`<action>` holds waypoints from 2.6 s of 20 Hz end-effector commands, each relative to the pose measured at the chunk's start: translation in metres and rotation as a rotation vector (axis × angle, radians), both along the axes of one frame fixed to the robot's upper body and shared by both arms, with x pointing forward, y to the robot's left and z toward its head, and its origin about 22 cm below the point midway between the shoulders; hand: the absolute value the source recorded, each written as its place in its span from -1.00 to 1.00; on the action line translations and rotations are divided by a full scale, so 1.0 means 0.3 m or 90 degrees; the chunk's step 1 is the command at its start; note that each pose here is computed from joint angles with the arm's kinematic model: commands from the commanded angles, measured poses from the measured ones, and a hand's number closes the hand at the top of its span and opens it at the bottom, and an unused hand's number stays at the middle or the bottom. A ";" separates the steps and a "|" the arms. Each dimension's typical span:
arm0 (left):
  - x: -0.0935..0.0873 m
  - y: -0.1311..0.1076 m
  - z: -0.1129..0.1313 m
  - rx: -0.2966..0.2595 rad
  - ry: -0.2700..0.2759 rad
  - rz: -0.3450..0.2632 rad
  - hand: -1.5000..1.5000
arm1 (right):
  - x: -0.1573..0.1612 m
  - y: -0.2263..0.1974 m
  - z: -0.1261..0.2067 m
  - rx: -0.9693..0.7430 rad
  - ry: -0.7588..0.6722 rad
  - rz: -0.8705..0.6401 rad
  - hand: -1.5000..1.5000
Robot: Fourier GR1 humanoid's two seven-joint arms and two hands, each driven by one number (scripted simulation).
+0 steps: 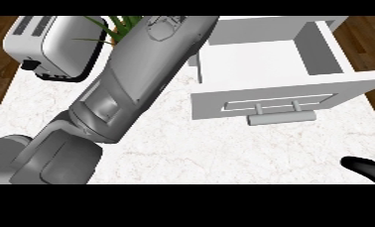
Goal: Pick up the can, place it into the drawer and close the drawer
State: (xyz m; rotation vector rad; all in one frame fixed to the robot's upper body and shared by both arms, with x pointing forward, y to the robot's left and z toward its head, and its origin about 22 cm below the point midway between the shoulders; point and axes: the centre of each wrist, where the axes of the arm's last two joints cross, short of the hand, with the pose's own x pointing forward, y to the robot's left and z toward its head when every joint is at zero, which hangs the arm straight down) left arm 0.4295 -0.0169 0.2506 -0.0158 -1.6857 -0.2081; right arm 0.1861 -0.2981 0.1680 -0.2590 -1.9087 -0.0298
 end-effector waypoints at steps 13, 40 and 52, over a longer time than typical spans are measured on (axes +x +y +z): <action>0.012 -0.024 0.020 0.011 -0.029 0.111 -1.00 | -0.005 0.055 0.048 -0.082 -0.030 0.026 -1.00; 0.039 0.017 0.036 -0.038 -0.040 0.107 -1.00 | 0.417 0.253 -0.098 -0.602 -0.028 -0.006 -1.00; 0.060 0.097 0.063 -0.067 -0.026 0.116 -1.00 | 0.678 0.318 -0.264 -0.686 -0.020 -0.055 -1.00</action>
